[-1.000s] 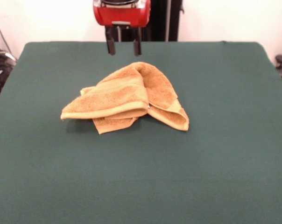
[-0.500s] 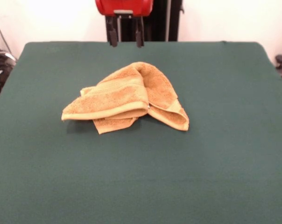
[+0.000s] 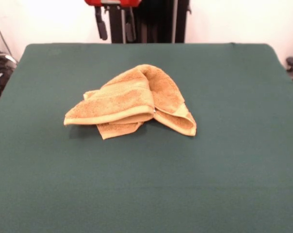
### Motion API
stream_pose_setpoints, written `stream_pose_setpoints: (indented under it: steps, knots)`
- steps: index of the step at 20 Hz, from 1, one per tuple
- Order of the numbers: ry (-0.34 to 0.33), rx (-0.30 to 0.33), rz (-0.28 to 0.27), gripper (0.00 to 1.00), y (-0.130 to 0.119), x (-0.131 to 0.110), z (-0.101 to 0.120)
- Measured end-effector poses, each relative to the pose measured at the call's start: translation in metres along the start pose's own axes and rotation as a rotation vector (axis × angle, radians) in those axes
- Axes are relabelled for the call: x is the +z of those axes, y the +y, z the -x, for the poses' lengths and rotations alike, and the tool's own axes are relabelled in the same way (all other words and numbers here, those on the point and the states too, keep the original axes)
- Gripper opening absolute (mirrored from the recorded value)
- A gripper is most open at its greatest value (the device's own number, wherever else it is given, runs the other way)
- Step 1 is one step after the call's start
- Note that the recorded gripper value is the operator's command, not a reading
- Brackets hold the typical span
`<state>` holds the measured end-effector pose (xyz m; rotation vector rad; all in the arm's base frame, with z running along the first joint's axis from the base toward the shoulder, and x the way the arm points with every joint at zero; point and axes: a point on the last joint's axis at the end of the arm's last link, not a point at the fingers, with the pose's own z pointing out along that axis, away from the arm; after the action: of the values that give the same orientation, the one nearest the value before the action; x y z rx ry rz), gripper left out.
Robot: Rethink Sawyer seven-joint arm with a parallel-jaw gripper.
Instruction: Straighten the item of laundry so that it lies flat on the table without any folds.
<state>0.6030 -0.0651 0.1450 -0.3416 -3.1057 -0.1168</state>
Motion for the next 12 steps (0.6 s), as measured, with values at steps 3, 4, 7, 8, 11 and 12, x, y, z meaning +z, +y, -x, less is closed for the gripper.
stream_pose_setpoints:
  steps: [3, 4, 7, 8, 11, 12]
  knots:
    - [0.019, -0.012, 0.004, 1.0, 0.007, 0.009, 0.001]
    - [0.033, -0.021, 0.008, 1.0, 0.014, 0.015, 0.001]
    - [0.066, -0.045, 0.017, 1.0, 0.031, 0.034, 0.003]
    - [0.083, -0.056, 0.023, 1.0, 0.039, 0.045, 0.004]
    - [0.106, -0.069, 0.033, 1.0, 0.051, 0.064, 0.004]
    - [0.116, -0.072, 0.036, 1.0, 0.055, 0.071, 0.003]
